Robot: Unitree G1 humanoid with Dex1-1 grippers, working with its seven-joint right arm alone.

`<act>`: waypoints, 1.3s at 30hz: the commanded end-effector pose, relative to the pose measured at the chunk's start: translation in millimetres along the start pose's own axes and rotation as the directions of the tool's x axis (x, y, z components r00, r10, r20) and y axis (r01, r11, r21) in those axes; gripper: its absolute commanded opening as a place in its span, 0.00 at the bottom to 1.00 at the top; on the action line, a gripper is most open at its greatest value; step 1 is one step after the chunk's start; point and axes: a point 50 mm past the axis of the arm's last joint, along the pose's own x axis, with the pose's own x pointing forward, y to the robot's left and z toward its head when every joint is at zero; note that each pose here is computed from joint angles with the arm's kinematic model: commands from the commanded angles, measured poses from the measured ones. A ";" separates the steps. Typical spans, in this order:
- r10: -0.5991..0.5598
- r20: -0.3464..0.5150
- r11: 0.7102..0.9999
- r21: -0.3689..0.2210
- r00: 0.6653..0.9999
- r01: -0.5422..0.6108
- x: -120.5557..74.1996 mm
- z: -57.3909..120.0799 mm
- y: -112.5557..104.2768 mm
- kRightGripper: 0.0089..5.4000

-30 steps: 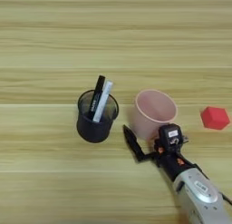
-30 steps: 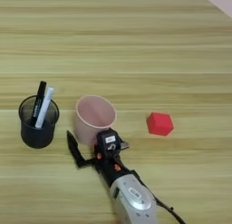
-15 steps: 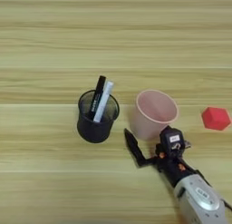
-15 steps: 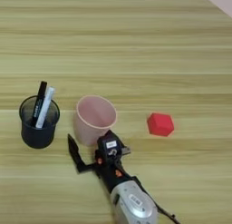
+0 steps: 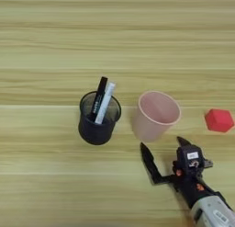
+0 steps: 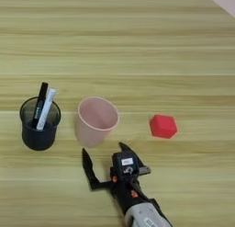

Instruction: Move the objects on the table

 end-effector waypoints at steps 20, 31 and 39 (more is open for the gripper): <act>-0.362 -0.077 0.927 -0.134 0.929 0.350 -27.1 11.6 -57.6 0.99; -0.400 -0.052 0.915 -0.083 0.915 0.395 -14.5 24.2 -75.8 0.99; -0.371 -0.101 0.929 -0.034 0.923 0.369 -5.8 24.5 -83.0 0.99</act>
